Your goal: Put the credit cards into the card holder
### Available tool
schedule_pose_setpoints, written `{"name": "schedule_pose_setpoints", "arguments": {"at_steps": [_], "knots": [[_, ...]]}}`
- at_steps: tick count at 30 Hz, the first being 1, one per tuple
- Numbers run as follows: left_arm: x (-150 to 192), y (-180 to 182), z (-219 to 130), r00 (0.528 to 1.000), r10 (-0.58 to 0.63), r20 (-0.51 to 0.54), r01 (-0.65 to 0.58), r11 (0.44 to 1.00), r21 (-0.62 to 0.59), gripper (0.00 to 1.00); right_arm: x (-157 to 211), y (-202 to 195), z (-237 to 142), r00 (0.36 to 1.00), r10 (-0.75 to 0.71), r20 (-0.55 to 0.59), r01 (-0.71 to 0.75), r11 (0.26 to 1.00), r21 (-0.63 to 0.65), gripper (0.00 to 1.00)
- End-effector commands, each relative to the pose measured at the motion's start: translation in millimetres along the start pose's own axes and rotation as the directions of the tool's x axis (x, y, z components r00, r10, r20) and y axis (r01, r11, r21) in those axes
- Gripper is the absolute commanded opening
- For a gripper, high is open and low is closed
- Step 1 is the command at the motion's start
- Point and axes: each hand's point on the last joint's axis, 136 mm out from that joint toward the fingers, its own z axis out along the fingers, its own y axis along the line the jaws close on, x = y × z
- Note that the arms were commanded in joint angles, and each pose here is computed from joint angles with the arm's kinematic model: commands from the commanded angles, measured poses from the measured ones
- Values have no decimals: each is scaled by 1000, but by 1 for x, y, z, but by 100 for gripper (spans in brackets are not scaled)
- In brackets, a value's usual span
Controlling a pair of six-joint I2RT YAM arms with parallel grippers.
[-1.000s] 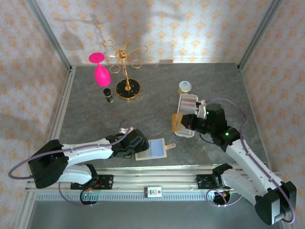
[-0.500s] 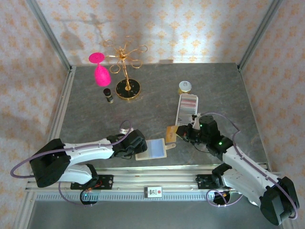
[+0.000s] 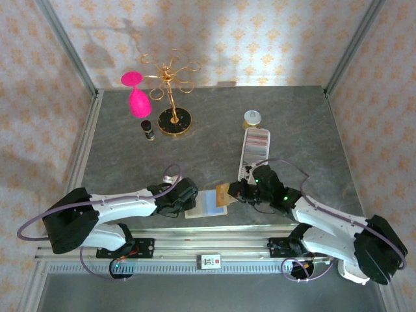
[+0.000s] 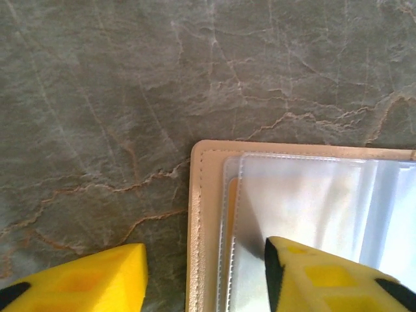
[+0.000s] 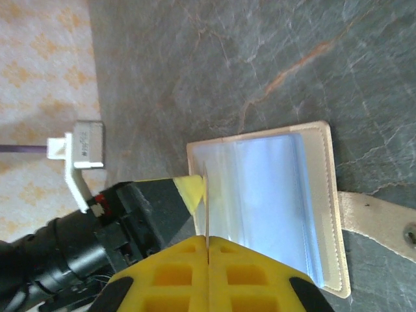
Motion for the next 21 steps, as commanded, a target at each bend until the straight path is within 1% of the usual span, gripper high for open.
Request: {"name": "schedule_pose_setpoints", "arguments": {"at_steps": [1, 3, 8, 14, 21], "knots": [[19, -3, 15, 998, 7, -67, -5, 999, 38, 43, -11, 21, 10, 995, -73, 63, 75, 997, -34, 0], [19, -2, 15, 998, 5, -67, -2, 999, 35, 41, -8, 23, 17, 994, -90, 58, 92, 995, -36, 0], [19, -2, 15, 998, 6, -64, -3, 999, 38, 39, 1, 21, 36, 994, -95, 45, 98, 994, -55, 0], [20, -1, 16, 998, 5, -63, -2, 999, 47, 37, 4, 26, 49, 991, -107, 84, 115, 989, -90, 0], [20, 0, 15, 998, 4, -63, -1, 999, 48, 36, 9, 12, 65, 988, -122, 92, 126, 991, -39, 0]]}}
